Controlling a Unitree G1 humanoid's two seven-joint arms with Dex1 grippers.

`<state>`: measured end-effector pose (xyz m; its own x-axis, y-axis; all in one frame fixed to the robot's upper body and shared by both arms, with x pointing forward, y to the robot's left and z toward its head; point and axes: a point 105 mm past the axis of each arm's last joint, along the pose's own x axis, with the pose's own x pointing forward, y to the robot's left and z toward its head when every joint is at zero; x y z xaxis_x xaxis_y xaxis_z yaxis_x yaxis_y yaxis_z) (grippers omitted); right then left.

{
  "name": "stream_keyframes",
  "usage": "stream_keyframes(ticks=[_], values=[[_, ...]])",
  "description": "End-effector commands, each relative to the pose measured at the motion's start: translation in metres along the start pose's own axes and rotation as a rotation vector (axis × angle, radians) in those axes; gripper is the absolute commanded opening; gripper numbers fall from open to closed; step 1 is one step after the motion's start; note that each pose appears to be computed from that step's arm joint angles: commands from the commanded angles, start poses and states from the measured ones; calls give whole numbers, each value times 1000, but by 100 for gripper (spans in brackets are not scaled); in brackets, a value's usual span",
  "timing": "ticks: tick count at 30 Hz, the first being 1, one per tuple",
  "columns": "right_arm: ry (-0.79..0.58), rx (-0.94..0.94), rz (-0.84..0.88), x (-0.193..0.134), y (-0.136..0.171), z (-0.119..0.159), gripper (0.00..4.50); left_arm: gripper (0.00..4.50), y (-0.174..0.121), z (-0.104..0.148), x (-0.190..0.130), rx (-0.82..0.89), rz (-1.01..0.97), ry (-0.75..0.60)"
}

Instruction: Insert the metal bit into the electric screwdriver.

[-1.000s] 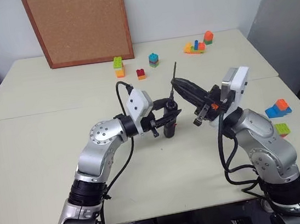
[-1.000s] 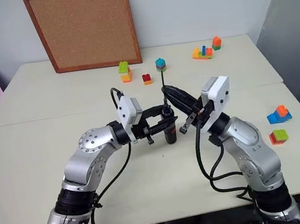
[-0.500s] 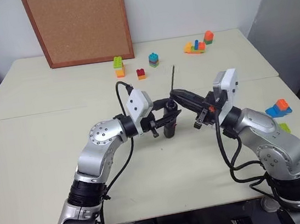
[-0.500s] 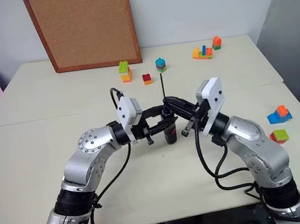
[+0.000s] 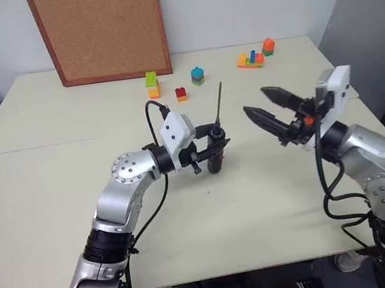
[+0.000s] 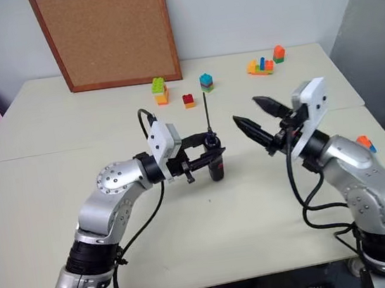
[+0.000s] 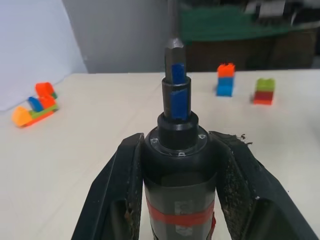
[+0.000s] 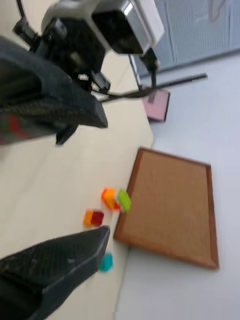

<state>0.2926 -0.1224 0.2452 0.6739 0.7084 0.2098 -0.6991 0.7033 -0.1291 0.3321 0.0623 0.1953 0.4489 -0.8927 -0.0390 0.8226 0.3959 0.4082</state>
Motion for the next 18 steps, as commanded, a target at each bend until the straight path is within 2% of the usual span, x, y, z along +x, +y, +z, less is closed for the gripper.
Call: stream_keyframes(ticks=[1,2,4,6,9,13,18], values=[[-5,-123,-5,-12,-3,18,349,164,41,12,-10,202,98,78],[6,-158,-8,-14,-5,19,349,164,48,11,-11,234,96,115],[91,-288,24,-25,-8,22,349,164,68,3,-14,450,47,288],[184,-399,68,-33,-7,22,349,164,76,-10,-16,579,-52,441],[318,-406,202,-44,8,17,349,164,58,-47,-9,700,-330,624],[409,-368,311,-51,23,9,349,164,42,-69,4,724,-479,648],[457,-360,340,-51,31,-1,349,164,18,-97,16,718,-622,685]])
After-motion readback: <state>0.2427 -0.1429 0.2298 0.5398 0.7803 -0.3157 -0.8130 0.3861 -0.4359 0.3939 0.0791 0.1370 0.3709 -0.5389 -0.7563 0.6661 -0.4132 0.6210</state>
